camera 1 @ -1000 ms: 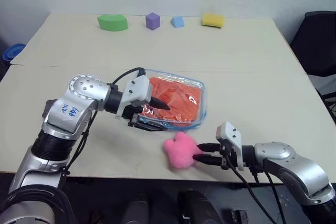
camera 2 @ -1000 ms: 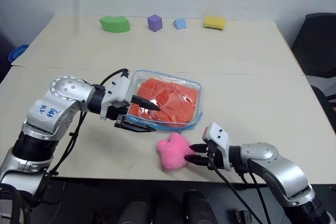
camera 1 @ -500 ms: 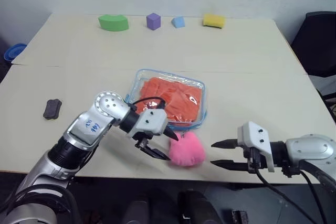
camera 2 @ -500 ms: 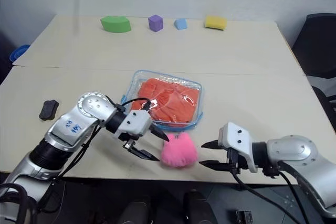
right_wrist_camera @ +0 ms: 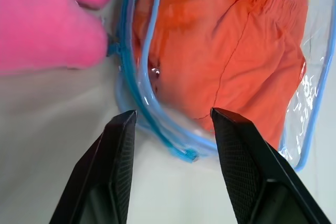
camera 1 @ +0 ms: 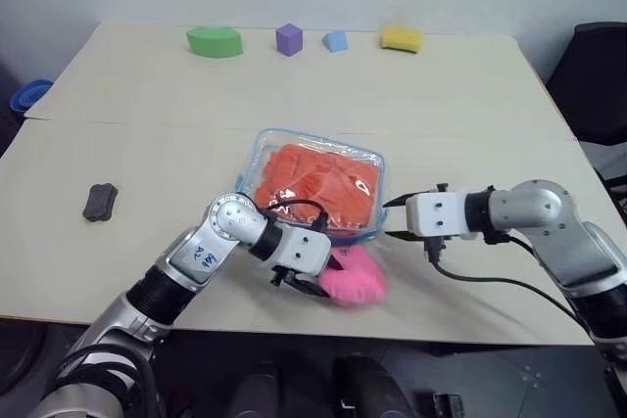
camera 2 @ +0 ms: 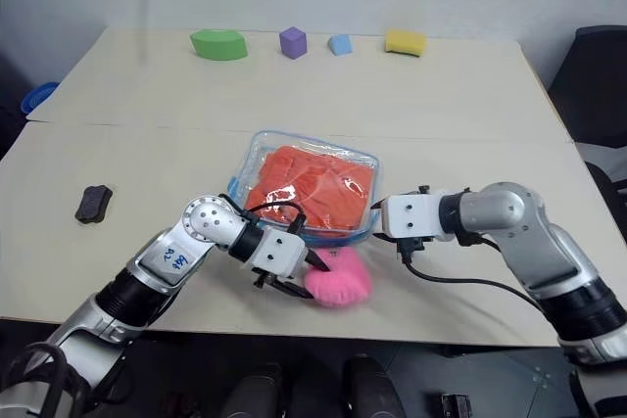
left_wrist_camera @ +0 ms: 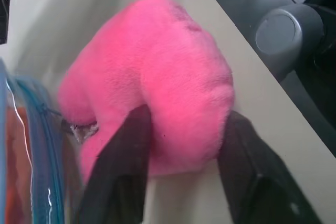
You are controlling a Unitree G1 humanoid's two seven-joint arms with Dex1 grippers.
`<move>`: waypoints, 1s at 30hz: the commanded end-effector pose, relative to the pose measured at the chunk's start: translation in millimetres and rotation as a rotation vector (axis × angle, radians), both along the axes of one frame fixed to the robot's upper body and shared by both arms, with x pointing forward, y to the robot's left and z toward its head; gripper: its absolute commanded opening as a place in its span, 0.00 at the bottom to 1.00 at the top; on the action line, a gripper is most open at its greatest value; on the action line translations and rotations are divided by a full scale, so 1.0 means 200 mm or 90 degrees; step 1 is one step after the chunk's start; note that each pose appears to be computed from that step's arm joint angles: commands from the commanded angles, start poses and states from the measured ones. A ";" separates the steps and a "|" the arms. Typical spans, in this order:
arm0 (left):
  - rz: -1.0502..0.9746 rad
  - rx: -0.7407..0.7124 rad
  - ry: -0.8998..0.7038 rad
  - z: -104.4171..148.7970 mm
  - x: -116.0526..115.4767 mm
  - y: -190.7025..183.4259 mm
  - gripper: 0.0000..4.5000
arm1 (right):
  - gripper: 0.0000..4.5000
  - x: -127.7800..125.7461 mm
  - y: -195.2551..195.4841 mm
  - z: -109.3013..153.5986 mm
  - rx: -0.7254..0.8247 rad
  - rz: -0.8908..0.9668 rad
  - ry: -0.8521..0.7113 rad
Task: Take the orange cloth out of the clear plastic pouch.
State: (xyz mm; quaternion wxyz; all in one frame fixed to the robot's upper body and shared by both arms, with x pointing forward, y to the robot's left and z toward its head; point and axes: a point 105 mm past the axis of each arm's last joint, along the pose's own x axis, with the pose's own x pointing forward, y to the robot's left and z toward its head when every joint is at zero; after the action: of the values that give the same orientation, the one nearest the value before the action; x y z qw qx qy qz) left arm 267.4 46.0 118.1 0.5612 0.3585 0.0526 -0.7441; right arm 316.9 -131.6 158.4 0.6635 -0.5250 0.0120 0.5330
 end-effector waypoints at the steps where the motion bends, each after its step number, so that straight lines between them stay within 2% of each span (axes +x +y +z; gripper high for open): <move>1: 0.019 -0.009 -0.006 0.03 0.00 0.03 0.16 | 0.52 0.02 0.04 0.01 -0.006 0.033 -0.034; 4: 0.043 -0.012 0.006 0.05 -0.01 0.04 0.00 | 0.52 0.04 0.08 -0.01 0.002 0.047 -0.039; 7: 0.063 -0.023 0.007 0.08 0.00 0.06 0.00 | 0.39 0.06 0.09 -0.02 0.003 0.055 -0.042; 12: 0.108 -0.037 0.011 0.11 0.00 0.11 0.00 | 0.01 0.07 0.07 0.00 0.005 0.063 -0.040; 20: 0.279 -0.064 0.043 0.17 -0.01 0.39 0.00 | 0.01 0.10 -0.02 0.03 -0.017 0.051 -0.064; 30: 0.570 -0.106 0.046 0.23 0.00 0.90 0.00 | 0.01 0.09 -0.10 0.05 -0.019 0.053 -0.085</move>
State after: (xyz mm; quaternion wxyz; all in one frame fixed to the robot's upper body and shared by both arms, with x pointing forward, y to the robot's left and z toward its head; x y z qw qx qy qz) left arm 263.6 203.9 151.1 0.8287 0.2263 0.1678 -0.4835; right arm 333.5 -140.9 154.4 0.6248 -0.5601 -0.0314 0.5431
